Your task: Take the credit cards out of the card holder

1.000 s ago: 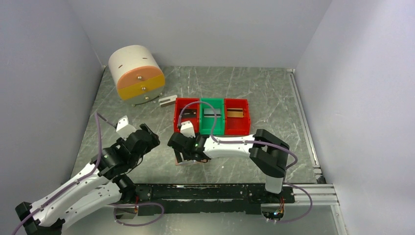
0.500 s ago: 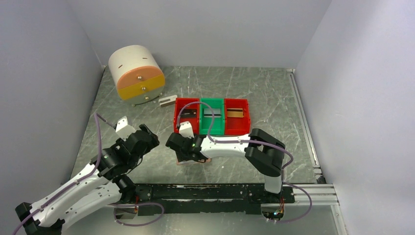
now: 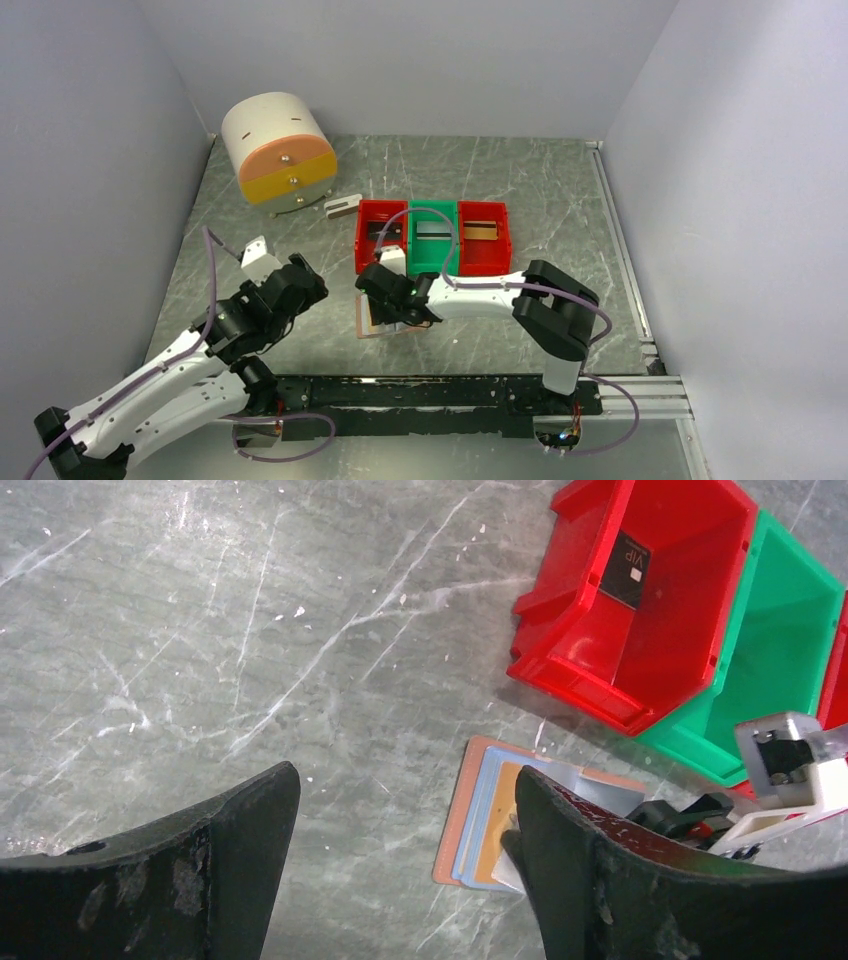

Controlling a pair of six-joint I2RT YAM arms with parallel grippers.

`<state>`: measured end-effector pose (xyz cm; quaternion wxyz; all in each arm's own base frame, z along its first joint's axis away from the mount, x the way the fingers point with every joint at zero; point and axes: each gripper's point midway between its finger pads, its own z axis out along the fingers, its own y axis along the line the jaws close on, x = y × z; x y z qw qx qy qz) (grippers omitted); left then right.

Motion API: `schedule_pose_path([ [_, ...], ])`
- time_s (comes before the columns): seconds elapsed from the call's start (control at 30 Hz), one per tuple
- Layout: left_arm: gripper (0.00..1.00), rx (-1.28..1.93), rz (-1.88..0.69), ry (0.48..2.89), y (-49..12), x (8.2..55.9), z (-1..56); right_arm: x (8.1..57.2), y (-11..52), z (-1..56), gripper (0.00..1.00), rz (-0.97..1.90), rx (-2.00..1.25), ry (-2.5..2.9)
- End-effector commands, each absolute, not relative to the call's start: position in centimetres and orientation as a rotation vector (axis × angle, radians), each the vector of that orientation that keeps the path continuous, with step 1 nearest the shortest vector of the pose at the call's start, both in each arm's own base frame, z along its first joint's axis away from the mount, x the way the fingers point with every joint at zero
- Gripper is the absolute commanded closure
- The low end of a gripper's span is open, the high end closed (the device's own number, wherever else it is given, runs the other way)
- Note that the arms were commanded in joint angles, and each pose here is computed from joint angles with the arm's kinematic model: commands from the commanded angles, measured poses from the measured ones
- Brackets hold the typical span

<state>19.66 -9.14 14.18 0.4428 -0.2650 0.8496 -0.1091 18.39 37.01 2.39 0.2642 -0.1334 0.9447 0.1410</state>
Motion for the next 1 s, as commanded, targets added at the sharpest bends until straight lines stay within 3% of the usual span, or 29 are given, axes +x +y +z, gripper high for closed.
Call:
schedule_pose_path([
  [0.0, 0.15, -0.629, -0.267, 2.110, -9.5, 20.0, 14.1, 18.1, 36.8, 1.9, 0.53, 0.507, -0.295, 2.604],
  [0.23, 0.14, -0.513, -0.345, 2.141, -11.9, 20.7, 14.1, 17.8, 36.4, 1.4, 0.60, 0.737, -0.193, 2.653],
  [0.43, 0.11, -0.412, -0.428, 2.229, -15.1, 21.1, 12.8, 17.7, 35.8, 1.6, 0.60, 0.904, -0.095, 2.626],
  [0.7, 0.09, -0.229, -0.761, 2.323, -21.4, 21.9, 12.2, 17.6, 34.8, 1.4, 0.59, 0.944, -0.024, 2.627],
  [0.97, 0.12, -0.167, -1.063, 2.298, -23.3, 22.3, 12.4, 17.5, 34.3, 1.4, 0.60, 0.987, 0.004, 2.613],
])
